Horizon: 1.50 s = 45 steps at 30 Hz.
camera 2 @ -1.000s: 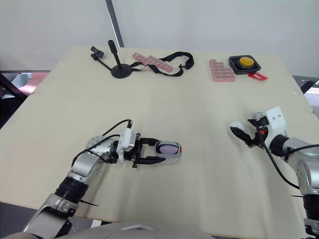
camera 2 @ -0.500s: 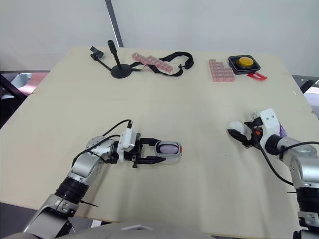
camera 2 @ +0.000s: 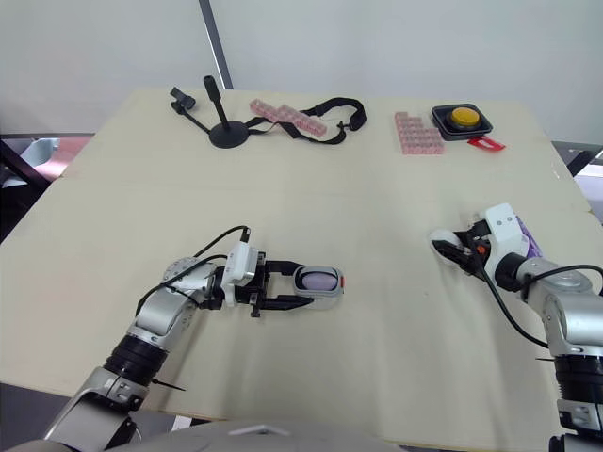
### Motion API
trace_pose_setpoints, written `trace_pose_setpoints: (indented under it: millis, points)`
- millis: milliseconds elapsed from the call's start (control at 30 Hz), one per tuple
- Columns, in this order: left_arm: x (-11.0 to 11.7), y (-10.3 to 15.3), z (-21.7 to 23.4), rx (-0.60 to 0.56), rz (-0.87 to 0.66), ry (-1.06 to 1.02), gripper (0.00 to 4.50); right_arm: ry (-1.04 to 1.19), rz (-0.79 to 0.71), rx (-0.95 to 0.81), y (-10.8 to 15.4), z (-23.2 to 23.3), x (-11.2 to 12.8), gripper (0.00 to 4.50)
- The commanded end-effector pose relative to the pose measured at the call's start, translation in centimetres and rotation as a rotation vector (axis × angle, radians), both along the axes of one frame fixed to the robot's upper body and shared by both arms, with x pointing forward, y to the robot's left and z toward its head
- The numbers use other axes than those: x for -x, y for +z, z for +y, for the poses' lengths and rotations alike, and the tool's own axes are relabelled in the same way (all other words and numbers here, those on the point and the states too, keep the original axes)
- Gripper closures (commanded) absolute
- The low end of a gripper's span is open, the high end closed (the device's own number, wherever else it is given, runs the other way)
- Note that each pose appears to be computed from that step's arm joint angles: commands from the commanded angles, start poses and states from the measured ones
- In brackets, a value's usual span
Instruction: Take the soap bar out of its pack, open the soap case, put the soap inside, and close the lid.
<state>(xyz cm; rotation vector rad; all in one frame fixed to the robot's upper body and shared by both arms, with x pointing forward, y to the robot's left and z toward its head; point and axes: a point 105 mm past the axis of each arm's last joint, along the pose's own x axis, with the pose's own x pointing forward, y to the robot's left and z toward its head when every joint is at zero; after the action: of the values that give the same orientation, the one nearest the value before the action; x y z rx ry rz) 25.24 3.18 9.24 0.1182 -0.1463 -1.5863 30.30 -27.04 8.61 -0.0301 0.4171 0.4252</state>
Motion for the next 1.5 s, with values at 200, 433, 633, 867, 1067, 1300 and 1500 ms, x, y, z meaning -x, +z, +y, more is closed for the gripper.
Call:
trace_pose_setpoints:
  millis: [200, 433, 633, 867, 1067, 1300, 1500]
  points:
    - [0.2, 0.9, -0.2, 0.023, -0.035, -0.008, 2.61, 0.016, -0.043, 0.039, 1.1, 0.1, 0.1, 2.54]
    - [0.2, 0.9, -0.1, 0.021, -0.035, -0.006, 2.61, 0.166, -0.164, 0.072, 4.5, 1.7, -0.1, 2.54]
    - [0.0, 0.9, 0.0, 0.015, -0.036, -0.009, 2.61, 0.503, -0.267, 0.046, 8.9, 7.1, 1.5, 2.54]
    - [-0.4, 1.0, -0.1, 0.018, -0.036, -0.001, 2.61, 0.813, -0.294, 0.013, 11.1, 14.2, 4.4, 2.54]
    - [-0.5, 0.7, 0.0, 0.014, -0.033, 0.012, 2.61, 0.925, -0.234, 0.003, 11.3, 17.6, 6.1, 2.54]
    - [-0.9, 0.9, -0.3, 0.023, -0.030, 0.025, 2.61, 0.986, -0.165, 0.043, 10.3, 19.4, 6.9, 2.54]
    - [-0.9, 0.8, -0.4, 0.020, -0.028, 0.024, 2.61, 1.035, -0.120, 0.074, 9.2, 19.9, 7.6, 2.54]
